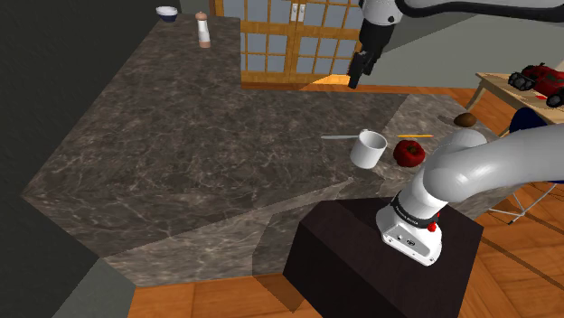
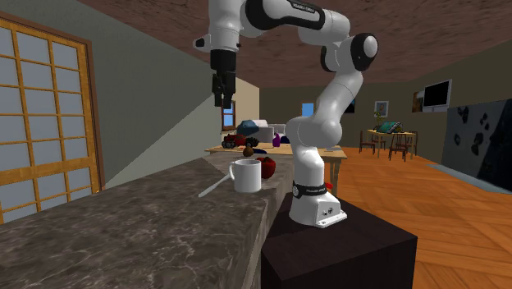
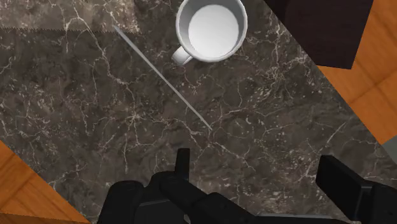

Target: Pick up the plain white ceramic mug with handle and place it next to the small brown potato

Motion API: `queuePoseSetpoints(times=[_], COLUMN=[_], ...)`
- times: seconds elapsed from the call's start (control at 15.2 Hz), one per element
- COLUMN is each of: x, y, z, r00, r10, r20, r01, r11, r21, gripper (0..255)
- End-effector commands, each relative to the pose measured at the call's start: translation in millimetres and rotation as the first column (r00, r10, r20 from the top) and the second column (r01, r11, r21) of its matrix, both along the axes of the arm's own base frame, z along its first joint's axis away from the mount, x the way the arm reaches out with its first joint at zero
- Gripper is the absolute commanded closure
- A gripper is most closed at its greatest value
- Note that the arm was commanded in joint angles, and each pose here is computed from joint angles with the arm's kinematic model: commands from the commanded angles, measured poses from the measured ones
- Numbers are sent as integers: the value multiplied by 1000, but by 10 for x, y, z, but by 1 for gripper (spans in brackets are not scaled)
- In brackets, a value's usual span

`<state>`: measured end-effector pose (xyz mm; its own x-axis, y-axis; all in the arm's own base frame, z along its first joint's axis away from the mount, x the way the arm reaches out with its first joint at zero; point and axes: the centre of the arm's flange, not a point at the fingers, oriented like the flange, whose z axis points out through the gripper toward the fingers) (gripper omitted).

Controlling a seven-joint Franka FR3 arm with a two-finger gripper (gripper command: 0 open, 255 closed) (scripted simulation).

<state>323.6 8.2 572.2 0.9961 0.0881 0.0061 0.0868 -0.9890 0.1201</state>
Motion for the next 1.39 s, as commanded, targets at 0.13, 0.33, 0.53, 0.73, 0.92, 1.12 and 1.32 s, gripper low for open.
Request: queuePoseSetpoints(times=[0.13,0.33,0.53,0.73,0.92,1.12,1.32], x=[-72,-192,-324,-469,-626,-750,-778], y=[-26,-62,-96,-127,-158,-179,-189], z=[-238,-593,-942,-1287,-1627,-1875,-2031], r00=[1000,998,994,989,982,976,976], r10=[10,26,42,59,76,88,88], r20=[-25,-63,-100,-137,-173,-200,-200], r01=[-10,-25,-39,-53,-66,-75,-75], r11=[1000,999,999,997,996,995,995], r21=[8,21,34,48,62,73,73], gripper=[0,0,0,0,0,0,0])
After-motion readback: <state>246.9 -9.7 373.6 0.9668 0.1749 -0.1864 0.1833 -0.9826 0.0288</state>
